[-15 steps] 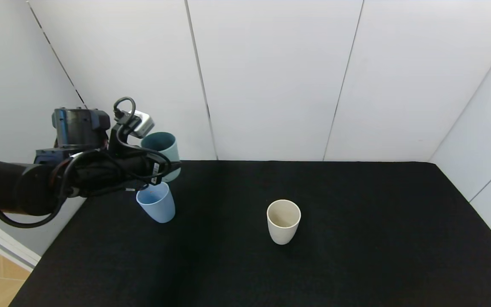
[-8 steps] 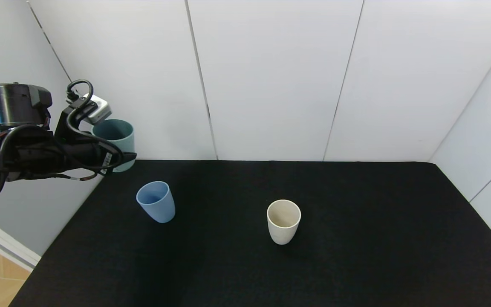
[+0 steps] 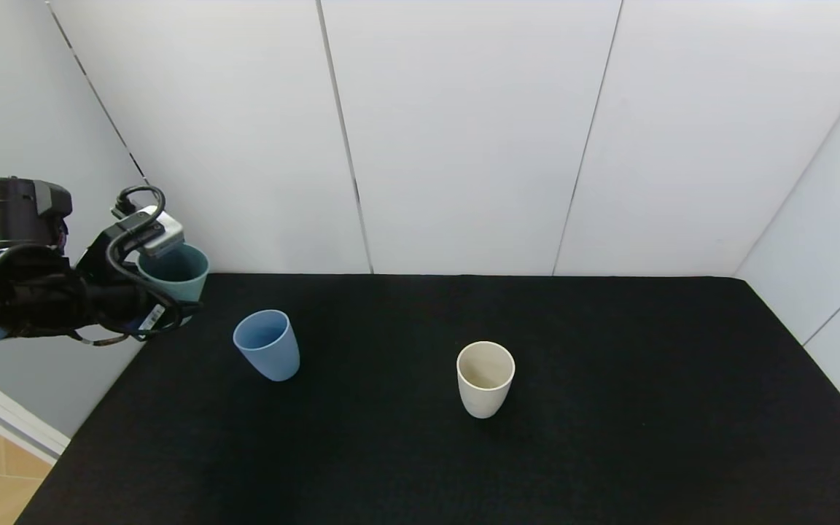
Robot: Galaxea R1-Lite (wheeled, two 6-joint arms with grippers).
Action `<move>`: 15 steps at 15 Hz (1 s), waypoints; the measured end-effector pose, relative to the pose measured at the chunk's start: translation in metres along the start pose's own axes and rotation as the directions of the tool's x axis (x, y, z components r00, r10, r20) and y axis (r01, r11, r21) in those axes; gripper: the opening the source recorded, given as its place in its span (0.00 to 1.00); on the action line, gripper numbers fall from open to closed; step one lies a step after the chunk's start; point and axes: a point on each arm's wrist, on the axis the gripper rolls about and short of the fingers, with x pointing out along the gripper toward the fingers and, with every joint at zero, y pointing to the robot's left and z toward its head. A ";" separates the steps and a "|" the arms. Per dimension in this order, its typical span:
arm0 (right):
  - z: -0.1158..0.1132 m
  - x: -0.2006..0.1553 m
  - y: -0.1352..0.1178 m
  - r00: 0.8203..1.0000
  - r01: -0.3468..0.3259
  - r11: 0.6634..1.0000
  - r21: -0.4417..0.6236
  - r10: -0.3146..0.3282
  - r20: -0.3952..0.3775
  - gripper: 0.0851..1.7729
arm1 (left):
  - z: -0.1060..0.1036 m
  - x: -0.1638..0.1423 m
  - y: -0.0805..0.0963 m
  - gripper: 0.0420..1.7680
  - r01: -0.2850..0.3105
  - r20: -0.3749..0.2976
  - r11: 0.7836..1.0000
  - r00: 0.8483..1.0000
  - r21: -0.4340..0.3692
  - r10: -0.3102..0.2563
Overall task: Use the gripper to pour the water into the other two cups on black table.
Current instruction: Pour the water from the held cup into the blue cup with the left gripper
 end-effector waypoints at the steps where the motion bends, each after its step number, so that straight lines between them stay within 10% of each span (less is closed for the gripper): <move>1: 0.000 0.000 0.000 1.000 0.000 1.000 0.000 0.000 0.000 0.96 | -0.004 0.001 -0.003 0.64 0.010 -0.015 1.000 1.000 0.027 -0.010; 15: 0.000 0.000 0.000 1.000 0.000 1.000 0.000 0.000 0.000 0.96 | -0.005 0.033 -0.039 0.64 0.014 -0.190 0.962 0.981 0.274 0.040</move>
